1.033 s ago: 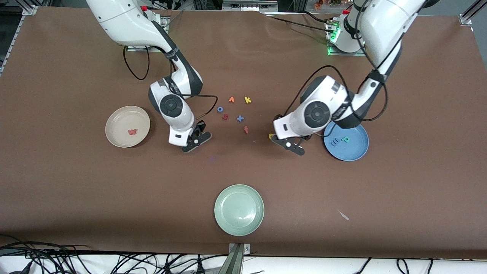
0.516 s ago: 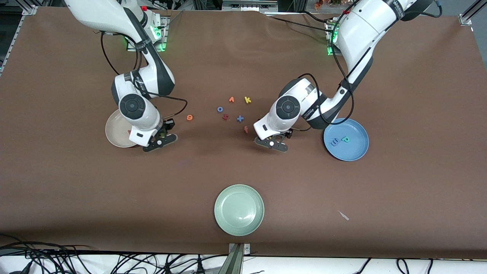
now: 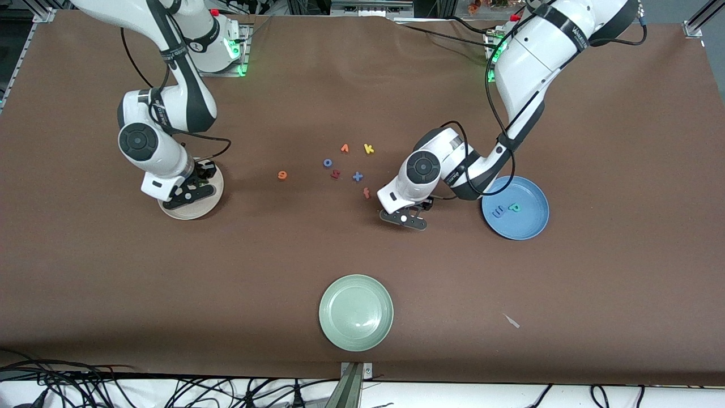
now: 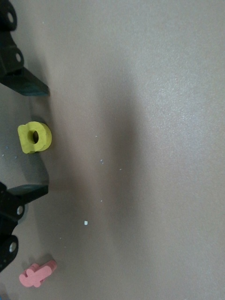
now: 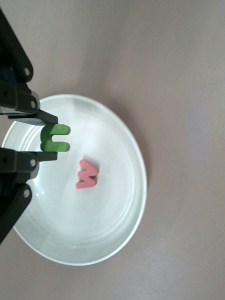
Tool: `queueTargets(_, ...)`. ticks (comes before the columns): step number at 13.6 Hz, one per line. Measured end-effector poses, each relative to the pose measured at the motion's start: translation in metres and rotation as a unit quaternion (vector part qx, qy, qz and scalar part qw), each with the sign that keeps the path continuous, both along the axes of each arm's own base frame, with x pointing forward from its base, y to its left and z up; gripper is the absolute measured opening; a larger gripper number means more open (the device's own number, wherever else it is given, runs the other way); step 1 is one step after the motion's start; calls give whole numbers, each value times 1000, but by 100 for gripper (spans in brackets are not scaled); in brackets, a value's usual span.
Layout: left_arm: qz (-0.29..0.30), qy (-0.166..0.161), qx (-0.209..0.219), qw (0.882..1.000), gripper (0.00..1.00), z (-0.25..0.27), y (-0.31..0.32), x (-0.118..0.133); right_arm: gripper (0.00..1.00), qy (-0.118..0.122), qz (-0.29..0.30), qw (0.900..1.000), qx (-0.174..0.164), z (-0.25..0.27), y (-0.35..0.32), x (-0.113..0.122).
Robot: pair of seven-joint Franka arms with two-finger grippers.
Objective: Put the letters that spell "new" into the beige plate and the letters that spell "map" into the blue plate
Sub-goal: 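Drop the green U on the white plate while the left gripper drops P, then grasp the orange 6 with the right gripper while the left gripper places D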
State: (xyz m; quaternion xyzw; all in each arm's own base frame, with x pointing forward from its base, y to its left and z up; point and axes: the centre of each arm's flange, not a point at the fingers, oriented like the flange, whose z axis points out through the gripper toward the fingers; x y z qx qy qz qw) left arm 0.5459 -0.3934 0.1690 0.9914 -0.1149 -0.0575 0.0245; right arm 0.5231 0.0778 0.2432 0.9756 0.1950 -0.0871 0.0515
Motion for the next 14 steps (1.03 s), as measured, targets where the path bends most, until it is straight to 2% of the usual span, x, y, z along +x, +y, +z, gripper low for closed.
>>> queueTargets(1,4,0,1,1000,83,0,0,0,26,1,-3,1000,-2,-4,-4,-1)
queueTargets(2,7,1,2,1000,76,0,0,0,31,3,-5,1000,-3,-8,-7,-1)
queueTargets(3,9,2,3,1000,76,0,0,-1,41,3,-8,1000,-4,-10,-8,-2)
queueTargets(4,10,4,6,1000,68,0,1,-1,50,2,-16,1000,-4,-9,-8,-1)
queueTargets(6,10,8,13,1000,43,2,2,-1,73,-4,-57,998,-1,-7,1,-2)
queueTargets(7,10,10,15,1000,34,4,2,-1,84,-6,-86,996,6,-7,15,-4)
queueTargets(8,9,11,17,1000,28,5,2,-1,93,-8,-114,993,11,-7,30,-7)
queueTargets(9,9,15,21,1000,28,4,3,-2,100,-10,-140,990,14,-6,48,-10)
queueTargets(12,12,25,37,999,28,9,10,3,100,-26,-211,977,15,-4,94,-19)
queueTargets(14,11,26,49,998,28,30,20,16,100,-39,-247,968,20,-2,119,-25)
